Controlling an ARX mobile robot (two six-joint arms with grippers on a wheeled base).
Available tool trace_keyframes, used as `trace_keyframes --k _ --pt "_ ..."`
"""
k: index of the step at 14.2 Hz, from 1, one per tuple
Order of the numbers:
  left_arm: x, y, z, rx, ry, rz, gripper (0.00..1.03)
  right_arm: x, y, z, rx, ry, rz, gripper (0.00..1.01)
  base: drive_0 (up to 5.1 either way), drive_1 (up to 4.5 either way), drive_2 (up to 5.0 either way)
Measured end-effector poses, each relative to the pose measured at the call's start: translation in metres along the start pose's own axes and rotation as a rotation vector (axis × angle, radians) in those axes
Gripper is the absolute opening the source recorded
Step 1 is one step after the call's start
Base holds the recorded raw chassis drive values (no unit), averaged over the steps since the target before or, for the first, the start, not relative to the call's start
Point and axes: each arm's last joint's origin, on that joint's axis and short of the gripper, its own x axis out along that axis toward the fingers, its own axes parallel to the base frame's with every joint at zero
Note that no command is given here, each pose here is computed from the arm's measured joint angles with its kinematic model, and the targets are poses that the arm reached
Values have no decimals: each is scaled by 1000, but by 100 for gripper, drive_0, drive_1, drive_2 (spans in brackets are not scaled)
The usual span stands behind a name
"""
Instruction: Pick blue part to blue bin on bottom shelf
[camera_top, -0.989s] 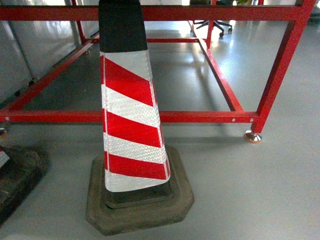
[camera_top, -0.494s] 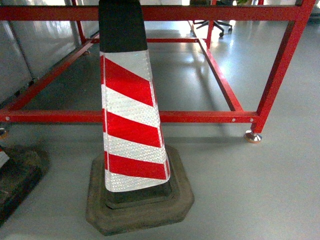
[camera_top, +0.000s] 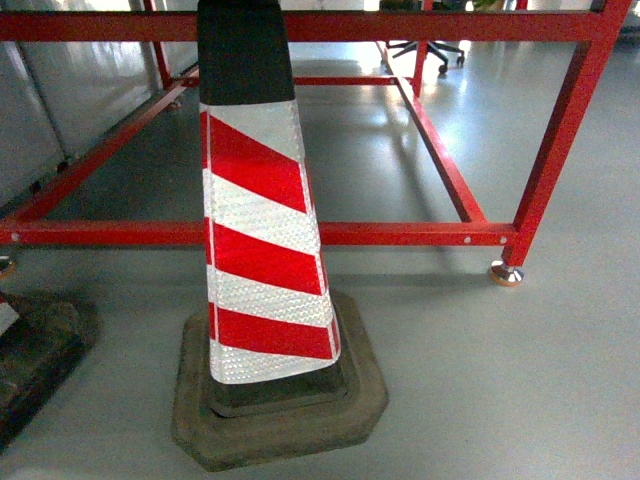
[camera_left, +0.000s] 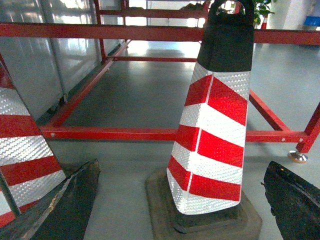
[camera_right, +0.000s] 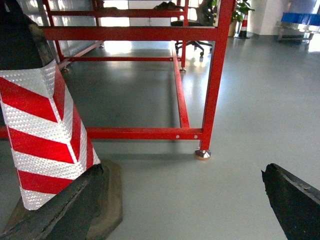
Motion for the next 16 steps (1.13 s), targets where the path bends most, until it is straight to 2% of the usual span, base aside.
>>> trace_keyframes --k 16 --pt "0 0 0 0 1 0 98 0 0 0 -1 -2 -3 98 0 0 0"
